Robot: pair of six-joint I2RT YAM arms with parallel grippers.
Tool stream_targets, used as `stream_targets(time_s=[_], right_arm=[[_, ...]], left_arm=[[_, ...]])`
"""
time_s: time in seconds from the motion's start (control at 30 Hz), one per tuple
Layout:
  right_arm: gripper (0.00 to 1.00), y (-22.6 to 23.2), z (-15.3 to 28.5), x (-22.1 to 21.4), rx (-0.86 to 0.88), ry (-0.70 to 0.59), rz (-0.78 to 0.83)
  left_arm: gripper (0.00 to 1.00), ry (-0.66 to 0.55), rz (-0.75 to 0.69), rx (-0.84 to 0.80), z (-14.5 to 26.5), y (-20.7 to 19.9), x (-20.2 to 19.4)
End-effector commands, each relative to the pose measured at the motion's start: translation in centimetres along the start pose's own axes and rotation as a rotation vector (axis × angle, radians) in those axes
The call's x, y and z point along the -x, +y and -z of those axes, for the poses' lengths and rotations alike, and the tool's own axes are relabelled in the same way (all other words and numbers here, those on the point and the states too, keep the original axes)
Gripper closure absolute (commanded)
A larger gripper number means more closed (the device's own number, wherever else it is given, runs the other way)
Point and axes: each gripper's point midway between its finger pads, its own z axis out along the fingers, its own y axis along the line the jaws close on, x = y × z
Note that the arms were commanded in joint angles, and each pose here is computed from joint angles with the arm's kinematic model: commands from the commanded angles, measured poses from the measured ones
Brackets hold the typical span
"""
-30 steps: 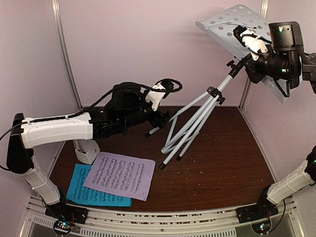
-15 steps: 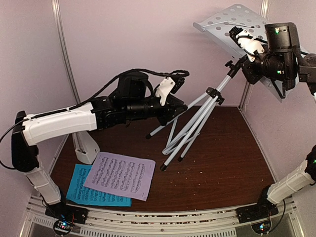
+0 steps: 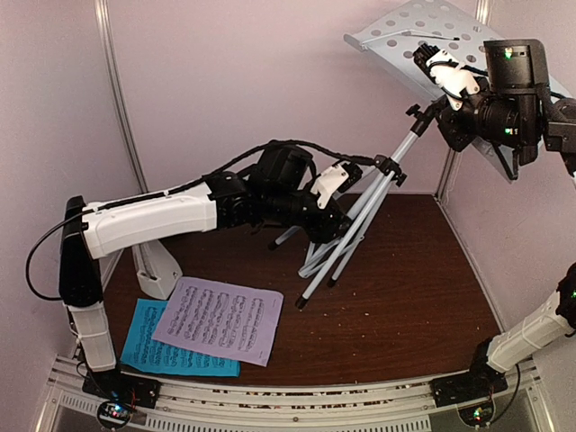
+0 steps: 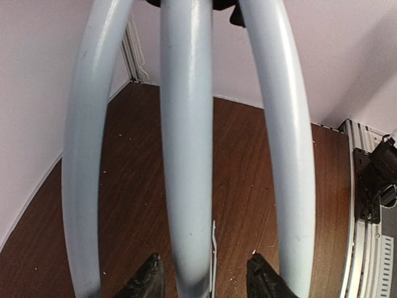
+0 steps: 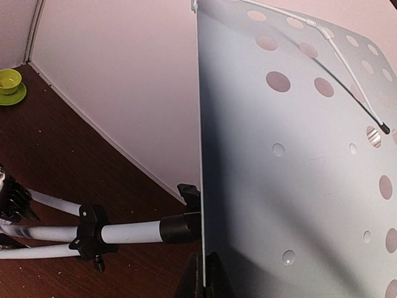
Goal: Set up the instrument practice props
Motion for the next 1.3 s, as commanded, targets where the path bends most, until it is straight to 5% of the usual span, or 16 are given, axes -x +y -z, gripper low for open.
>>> stream_targets(time_s=[0.0,0.2,0.37,0.73,1.03,1.27], right_arm=[[1.0,-6.3,3.4,5.1,-0.159,-0.229,-0.281],[1.0,-5.9,3.4,5.5,-0.144,-0.238,-0.275],[1.0,-5.2,3.2,5.8,-0.129,-0.243,-0.254],[1.0,-4.3,2.3,5.9,-0.212,-0.208,-0.117],[1.0,-3.1,1.5,6.7,-0.359,-0.139,0.16],[1.0,-3.3,1.8,6.8,-0.424,-0.123,0.223]], left_arm=[[0.52,-0.011,-0.011,0.02,-0.4,0.3,1.3],[0.44,-0.005,-0.015,0.027,-1.4,0.6,1.5],[0.03,-0.036,-0.029,0.031,-1.6,0.7,2.6],[0.02,-0.129,-0.04,0.039,-2.8,1.9,3.8],[0.02,-0.274,-0.009,0.004,-0.1,2.7,5.0],[0.02,-0.352,0.001,0.034,3.3,2.9,4.1]])
